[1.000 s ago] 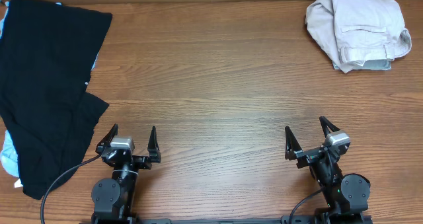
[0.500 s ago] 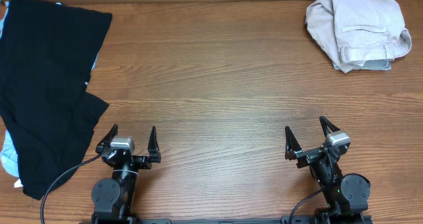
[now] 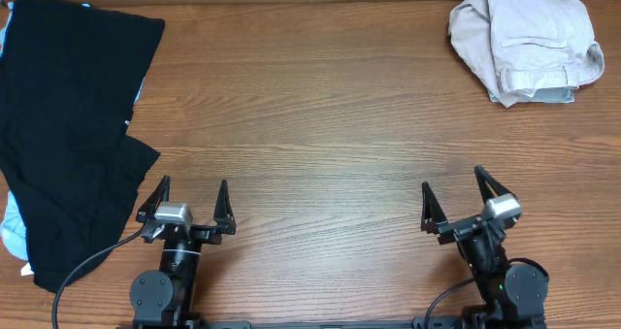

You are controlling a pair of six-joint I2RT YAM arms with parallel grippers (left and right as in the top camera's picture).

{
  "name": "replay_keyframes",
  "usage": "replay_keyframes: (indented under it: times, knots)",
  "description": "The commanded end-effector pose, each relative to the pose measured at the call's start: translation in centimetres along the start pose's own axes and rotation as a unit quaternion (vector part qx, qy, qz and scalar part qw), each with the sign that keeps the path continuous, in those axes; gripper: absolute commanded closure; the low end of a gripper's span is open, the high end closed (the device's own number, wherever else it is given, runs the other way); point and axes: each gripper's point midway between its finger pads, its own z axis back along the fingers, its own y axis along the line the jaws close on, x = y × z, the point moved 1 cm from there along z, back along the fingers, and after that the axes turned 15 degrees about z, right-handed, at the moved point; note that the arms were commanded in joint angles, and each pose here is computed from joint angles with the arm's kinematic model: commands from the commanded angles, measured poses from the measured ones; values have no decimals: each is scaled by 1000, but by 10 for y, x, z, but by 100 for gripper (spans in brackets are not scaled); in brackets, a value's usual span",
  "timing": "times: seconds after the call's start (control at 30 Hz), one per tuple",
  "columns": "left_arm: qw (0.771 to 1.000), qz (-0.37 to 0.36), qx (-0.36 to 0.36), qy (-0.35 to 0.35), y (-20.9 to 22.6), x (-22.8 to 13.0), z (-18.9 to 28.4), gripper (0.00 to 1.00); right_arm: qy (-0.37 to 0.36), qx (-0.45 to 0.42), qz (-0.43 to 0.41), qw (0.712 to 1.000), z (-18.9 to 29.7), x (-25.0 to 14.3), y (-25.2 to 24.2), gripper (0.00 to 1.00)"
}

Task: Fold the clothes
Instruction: 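Reach the left gripper to the black T-shirt pile and grasp it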

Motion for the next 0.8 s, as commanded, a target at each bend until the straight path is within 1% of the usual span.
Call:
replay_keyframes:
  times: [0.0,0.1,0.2,0.3,0.43,0.53,0.63,0.67,0.77]
  knots:
    - [999,13,-34,-12,-14,13,2,0,-40,-2,-23,999,2,22,-2,0]
    - [999,12,-33,-15,-20,29,7,0,-76,-9,-15,997,6,54,-7,0]
    - [1000,1,-16,-16,-23,51,12,0,-98,-11,-10,995,13,85,-10,0]
    - [1000,-13,-6,-2,-29,70,13,0,-90,-10,-12,996,16,110,-13,0]
    - [999,-10,2,35,-39,93,2,0,-61,12,-17,998,13,143,-14,0]
    - [997,-10,13,80,-47,111,-15,0,-24,43,-27,998,1,165,-12,0]
    - [989,-38,8,143,-60,129,-35,0,36,68,-45,996,-16,177,-12,0]
    - [979,-50,22,194,-63,138,-48,0,86,78,-60,991,-29,179,-14,0]
    - [957,-55,55,279,-61,145,-62,0,161,89,-82,979,-46,174,-16,0]
